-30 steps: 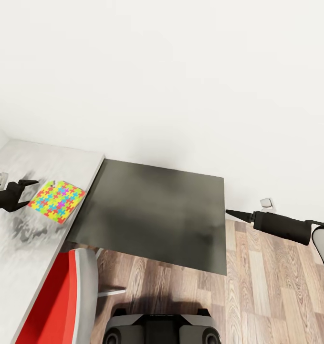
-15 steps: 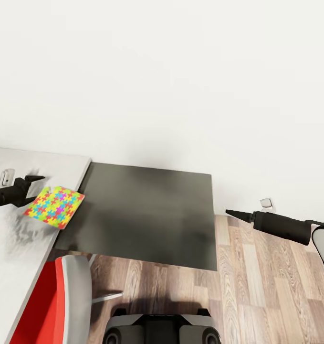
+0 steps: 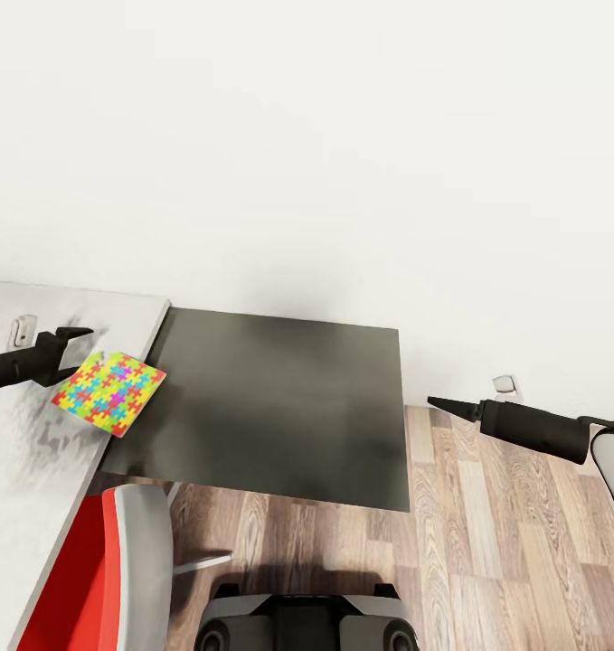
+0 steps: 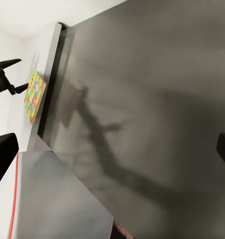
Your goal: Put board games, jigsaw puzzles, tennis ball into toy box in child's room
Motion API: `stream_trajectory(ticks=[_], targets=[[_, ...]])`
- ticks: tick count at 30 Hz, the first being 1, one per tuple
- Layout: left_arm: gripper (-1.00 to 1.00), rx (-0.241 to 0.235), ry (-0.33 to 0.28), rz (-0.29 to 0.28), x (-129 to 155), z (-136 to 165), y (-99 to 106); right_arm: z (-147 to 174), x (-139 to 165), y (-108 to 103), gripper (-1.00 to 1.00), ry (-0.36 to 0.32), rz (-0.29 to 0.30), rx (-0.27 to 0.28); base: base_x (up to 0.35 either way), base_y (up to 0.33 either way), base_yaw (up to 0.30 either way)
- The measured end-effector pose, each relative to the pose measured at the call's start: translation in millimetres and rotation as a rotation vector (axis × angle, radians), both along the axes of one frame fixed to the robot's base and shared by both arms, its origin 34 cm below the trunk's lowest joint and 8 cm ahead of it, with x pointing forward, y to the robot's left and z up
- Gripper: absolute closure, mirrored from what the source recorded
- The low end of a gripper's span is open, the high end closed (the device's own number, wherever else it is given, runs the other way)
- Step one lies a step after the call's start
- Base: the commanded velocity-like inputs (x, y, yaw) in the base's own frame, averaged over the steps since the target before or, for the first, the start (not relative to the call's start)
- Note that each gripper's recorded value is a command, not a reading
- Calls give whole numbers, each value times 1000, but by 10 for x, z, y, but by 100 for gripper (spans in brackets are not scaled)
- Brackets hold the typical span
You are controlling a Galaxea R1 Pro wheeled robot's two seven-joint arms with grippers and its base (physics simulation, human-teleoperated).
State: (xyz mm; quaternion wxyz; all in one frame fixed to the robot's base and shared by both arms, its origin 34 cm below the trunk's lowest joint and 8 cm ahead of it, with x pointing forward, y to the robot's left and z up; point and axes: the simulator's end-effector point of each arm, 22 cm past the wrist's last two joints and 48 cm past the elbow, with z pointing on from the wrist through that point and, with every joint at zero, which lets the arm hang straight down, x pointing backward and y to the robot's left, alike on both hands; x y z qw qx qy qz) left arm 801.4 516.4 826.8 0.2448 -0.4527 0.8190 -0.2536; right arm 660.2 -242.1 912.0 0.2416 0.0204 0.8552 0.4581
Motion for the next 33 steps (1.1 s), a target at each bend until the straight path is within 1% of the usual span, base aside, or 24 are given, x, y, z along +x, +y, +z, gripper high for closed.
stream_trajectory(ticks=[15,19,22,23,25,26,28,31,33], targets=[[-100,3,-5,0,11,26,18,-2,-3,6,-100,1,1,0,0,0,-2],[-100,7,-12,6,18,61,61,-4,-5,8,-100,1,2,0,0,0,0],[-100,16,-32,23,35,163,181,-5,-6,14,-100,2,3,1,0,0,0],[-100,16,-32,23,36,162,182,-6,-6,13,-100,2,3,0,0,0,0],[-100,21,-48,39,44,249,286,-7,-8,16,-100,2,3,1,0,0,0],[-100,22,-48,39,45,248,287,-8,-7,16,-100,2,3,1,0,0,0],[-100,32,-69,54,60,367,408,-11,-8,16,-100,3,3,-1,0,0,0],[-100,39,-82,60,72,436,471,-17,-6,13,-100,4,2,-3,0,0,0],[-100,54,-112,66,113,591,561,-32,-3,3,-100,6,-3,-10,0,0,0]])
